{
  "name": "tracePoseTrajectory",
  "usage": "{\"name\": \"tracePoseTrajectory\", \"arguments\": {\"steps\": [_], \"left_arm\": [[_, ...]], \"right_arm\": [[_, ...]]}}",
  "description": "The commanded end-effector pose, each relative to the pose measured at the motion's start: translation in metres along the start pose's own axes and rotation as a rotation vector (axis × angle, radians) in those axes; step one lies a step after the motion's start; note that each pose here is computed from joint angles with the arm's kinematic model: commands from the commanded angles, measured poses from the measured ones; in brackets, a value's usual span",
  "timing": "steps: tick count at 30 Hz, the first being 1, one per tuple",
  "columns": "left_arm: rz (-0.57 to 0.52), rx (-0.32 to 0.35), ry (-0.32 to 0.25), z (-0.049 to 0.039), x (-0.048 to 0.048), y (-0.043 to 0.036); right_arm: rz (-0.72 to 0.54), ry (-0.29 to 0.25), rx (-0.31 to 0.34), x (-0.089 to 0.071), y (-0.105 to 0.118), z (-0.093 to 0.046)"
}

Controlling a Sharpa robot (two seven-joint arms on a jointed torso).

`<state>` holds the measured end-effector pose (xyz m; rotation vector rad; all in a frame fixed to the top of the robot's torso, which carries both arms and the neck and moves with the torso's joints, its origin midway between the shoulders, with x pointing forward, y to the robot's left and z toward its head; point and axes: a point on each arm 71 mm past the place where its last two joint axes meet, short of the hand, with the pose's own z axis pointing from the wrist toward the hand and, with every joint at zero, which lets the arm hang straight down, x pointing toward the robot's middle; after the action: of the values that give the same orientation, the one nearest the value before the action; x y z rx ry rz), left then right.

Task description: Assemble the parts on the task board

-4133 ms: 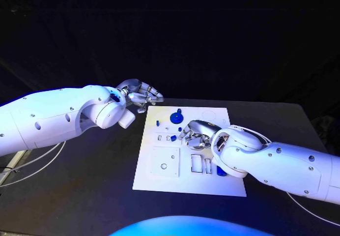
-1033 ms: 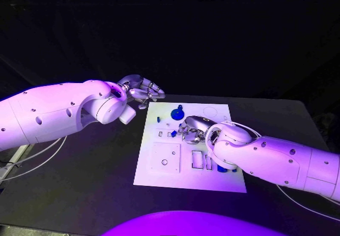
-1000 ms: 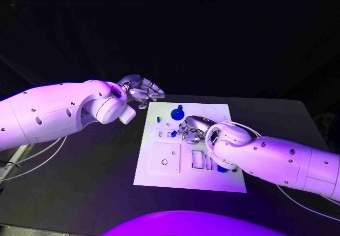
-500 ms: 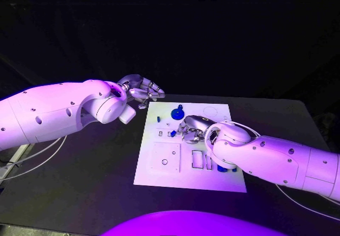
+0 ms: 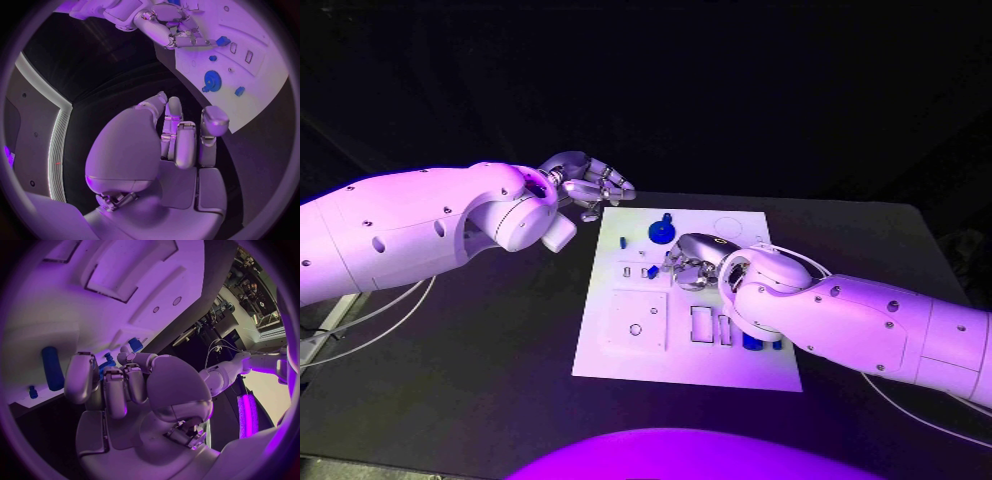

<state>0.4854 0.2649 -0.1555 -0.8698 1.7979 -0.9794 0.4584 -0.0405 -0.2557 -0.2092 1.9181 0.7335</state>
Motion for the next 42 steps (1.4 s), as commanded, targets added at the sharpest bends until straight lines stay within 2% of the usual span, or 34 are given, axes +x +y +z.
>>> {"name": "tracePoseTrajectory", "arguments": {"steps": [1, 8, 15, 42], "left_arm": [[0.002, 0.009, 0.018, -0.0002, 0.0017, -0.0015], [-0.001, 0.007, 0.019, -0.0004, 0.0013, -0.0011], [0.0, 0.007, 0.021, 0.0004, 0.0019, -0.0014], [0.002, 0.007, 0.025, 0.0003, 0.0021, -0.0014]], "right_arm": [[-0.018, 0.015, -0.007, 0.001, 0.001, -0.003], [-0.02, 0.048, -0.03, 0.005, 0.008, -0.011], [-0.022, 0.061, -0.04, 0.007, 0.012, -0.012], [-0.023, 0.027, -0.031, 0.004, 0.008, -0.005]]}}
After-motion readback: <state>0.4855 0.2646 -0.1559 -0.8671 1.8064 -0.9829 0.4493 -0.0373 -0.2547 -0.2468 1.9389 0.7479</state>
